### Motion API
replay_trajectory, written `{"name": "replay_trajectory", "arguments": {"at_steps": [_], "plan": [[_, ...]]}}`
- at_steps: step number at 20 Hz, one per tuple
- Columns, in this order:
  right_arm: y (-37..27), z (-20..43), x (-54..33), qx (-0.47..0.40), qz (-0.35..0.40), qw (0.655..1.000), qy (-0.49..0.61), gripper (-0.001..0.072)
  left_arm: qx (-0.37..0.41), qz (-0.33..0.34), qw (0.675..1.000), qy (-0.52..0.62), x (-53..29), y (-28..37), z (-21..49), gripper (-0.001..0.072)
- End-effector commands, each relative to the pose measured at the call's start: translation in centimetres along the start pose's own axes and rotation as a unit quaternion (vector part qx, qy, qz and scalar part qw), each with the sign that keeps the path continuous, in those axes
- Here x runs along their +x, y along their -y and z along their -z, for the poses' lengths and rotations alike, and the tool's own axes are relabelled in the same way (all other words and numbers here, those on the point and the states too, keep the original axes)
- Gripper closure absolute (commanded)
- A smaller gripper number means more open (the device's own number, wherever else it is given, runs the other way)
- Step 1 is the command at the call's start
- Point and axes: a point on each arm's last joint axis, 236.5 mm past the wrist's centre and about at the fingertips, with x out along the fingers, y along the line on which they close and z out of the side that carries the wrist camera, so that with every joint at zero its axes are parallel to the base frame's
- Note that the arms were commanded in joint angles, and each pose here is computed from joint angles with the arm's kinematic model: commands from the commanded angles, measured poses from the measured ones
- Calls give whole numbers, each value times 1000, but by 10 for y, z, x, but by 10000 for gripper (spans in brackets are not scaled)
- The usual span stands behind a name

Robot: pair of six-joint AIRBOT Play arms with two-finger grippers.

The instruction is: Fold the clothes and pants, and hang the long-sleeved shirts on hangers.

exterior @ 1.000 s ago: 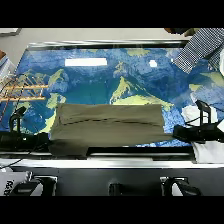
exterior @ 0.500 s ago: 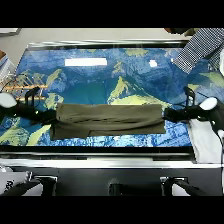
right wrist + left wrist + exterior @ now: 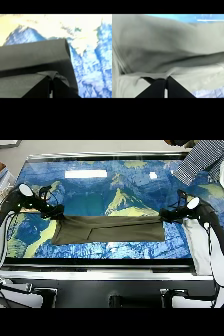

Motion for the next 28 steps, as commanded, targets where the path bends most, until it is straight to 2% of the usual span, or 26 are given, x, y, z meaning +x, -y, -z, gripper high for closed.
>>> {"name": "replay_trajectory", "arguments": {"at_steps": [1,4,5,6,7,8,9,11,15,20,24,28], "plan": [[7,-8,10,5,12,1000,7,677,-2,0,1000,-11,17,-6,-15,693],[8,-1,26,20,3,1000,-11,674,-10,0,1000,-29,32,-12,-12,689],[6,1,30,26,-3,999,-17,631,-14,3,999,-31,34,-11,-12,667],[4,3,31,36,-8,999,-21,525,-17,3,999,-30,34,-11,-13,571],[5,4,26,52,-8,998,-27,389,-17,3,999,-28,31,-10,-13,471],[7,4,17,58,-9,998,-38,289,-15,3,1000,-24,25,-9,-15,327],[12,1,4,62,-12,997,-49,182,-11,3,1000,-20,18,-6,-17,227],[30,-8,-22,70,-29,996,-53,112,-2,5,1000,-6,0,-1,-23,227],[47,-1,-41,108,-147,980,-79,92,11,6,1000,25,-27,10,-30,227],[35,12,-10,95,-205,967,-116,93,14,6,999,35,-36,13,-30,227],[23,27,18,83,-207,963,-154,93,9,6,999,35,-36,13,-30,228],[17,43,34,61,-176,965,-184,96,6,6,999,35,-35,13,-30,228]]}}
